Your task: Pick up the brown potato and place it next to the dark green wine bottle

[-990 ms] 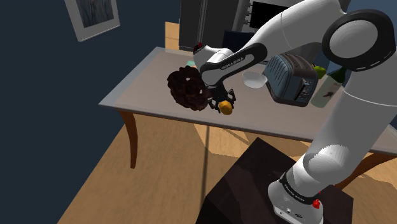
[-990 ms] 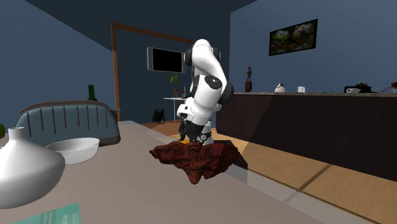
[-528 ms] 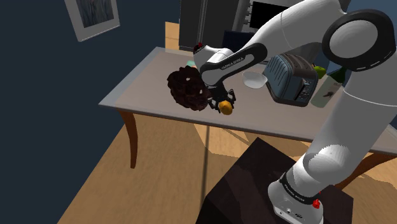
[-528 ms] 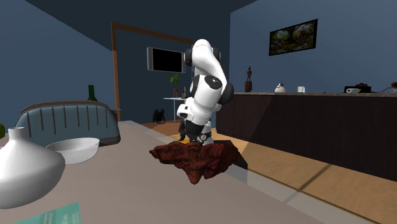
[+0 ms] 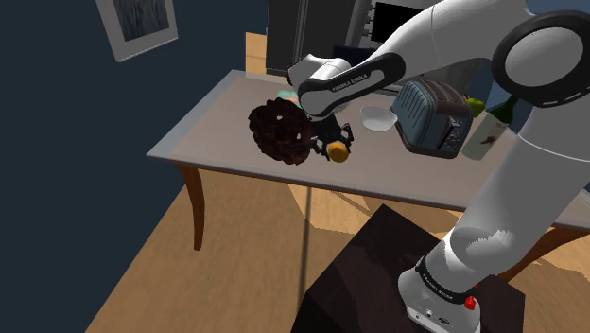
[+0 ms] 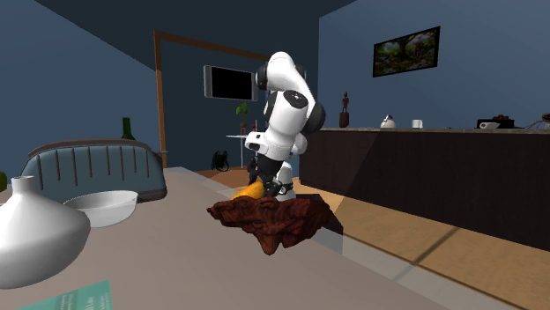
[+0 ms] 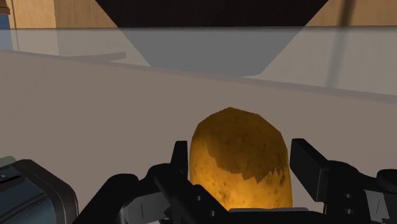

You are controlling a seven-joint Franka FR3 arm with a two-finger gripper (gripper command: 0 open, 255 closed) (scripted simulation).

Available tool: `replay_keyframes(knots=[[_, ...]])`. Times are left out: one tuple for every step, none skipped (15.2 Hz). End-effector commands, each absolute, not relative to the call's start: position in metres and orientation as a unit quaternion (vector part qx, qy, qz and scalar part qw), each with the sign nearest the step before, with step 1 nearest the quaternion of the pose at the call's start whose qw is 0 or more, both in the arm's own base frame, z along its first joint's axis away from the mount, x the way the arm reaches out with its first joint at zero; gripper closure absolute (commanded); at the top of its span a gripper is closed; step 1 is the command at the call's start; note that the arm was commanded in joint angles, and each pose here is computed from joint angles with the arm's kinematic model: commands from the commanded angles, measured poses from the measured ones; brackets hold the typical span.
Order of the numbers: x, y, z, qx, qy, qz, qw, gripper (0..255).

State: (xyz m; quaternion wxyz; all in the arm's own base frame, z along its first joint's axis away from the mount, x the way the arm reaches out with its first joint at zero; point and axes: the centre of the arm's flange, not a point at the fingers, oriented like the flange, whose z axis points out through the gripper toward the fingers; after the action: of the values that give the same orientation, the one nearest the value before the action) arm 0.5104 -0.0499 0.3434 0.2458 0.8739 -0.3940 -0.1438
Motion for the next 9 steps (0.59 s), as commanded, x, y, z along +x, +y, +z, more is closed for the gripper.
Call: replay_keyframes(knots=[[0.511, -0.050, 0.354, 0.874, -0.394, -0.144, 0.246, 255], [0.511, -0.050, 0.359, 0.874, -0.394, -0.144, 0.246, 255], [0.511, -0.050, 0.365, 0.874, -0.394, -0.144, 0.246, 255], [0.511, -0.050, 0.370, 0.874, -0.394, -0.144, 0.246, 255], [0.511, -0.050, 0.375, 0.874, -0.394, -0.144, 0.246, 255], [0.511, -0.050, 0.380, 0.874, -0.394, -0.144, 0.246, 255], [0.511, -0.050, 0.386, 0.874, -0.394, -0.144, 0.246, 255], [0.511, -0.050, 0.391, 0.874, -0.394, -0.144, 0.246, 255], [0.511, -0.050, 0.396, 0.874, -0.394, -0.144, 0.246, 255]])
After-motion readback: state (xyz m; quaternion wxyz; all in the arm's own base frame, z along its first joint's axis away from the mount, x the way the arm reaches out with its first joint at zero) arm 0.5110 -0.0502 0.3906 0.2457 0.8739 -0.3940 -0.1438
